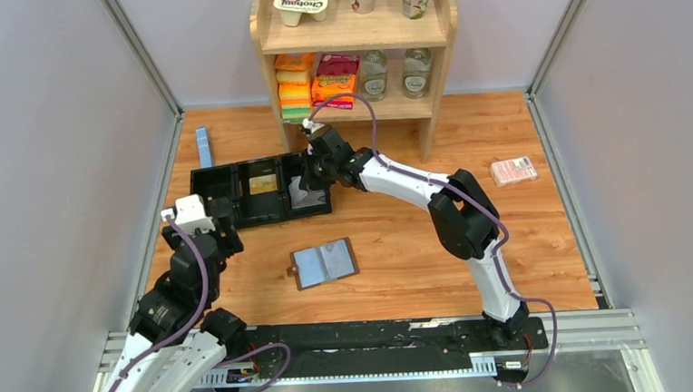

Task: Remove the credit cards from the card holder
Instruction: Place the credit card in the storage box, then remove the credit card from the card holder.

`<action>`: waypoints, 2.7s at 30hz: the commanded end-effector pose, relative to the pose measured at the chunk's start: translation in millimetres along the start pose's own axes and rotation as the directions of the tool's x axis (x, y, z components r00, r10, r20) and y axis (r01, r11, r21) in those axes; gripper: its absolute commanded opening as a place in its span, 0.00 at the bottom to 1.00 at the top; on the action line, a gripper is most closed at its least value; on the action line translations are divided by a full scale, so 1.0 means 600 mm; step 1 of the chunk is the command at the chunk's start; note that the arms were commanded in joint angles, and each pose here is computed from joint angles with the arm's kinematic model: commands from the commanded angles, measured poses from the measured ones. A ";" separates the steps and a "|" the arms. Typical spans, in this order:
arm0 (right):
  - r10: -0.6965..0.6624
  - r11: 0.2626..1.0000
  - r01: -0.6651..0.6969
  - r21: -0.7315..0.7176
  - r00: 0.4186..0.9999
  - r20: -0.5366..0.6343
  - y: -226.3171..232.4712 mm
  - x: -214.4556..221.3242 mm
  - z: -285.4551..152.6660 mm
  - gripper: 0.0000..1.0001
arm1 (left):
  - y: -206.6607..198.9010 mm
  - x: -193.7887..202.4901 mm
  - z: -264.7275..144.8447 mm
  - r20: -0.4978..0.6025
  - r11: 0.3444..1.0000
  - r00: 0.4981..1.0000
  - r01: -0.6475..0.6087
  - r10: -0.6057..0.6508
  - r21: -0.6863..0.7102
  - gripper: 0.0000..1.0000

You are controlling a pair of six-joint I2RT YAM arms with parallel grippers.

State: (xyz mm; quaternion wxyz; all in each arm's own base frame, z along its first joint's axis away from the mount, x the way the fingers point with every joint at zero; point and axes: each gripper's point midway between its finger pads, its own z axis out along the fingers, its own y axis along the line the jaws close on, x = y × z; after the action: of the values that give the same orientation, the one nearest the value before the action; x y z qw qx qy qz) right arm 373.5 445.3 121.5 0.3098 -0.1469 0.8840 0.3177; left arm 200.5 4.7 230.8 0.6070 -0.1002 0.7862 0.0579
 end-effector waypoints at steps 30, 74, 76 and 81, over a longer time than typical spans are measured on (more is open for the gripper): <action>-0.019 0.998 0.019 0.059 1.000 0.003 -0.015 0.085 -0.201 0.50 | -0.245 0.208 -0.023 -0.636 0.864 0.772 0.338 -0.026 0.374 0.72; -0.019 0.982 -0.037 -0.187 0.957 -0.290 0.060 0.288 -0.123 0.36 | -0.255 0.390 -0.022 -0.824 0.924 0.560 0.265 0.086 0.277 0.52; -0.031 0.974 -0.036 -0.224 0.958 -0.287 0.073 0.284 -0.126 0.36 | -0.255 0.385 -0.021 -0.818 0.922 0.571 0.273 0.073 0.273 0.52; -0.055 0.957 -0.040 -0.289 0.948 -0.313 0.099 0.289 -0.119 0.43 | -0.253 0.357 -0.019 -0.783 0.912 0.623 0.323 -0.003 0.253 0.53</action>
State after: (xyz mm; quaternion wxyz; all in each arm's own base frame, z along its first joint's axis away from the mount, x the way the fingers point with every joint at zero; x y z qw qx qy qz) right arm 184.7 405.9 60.3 0.1381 -0.2201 0.8935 0.3664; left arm 177.5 -170.7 28.9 0.2151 -0.0458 0.9558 -0.1950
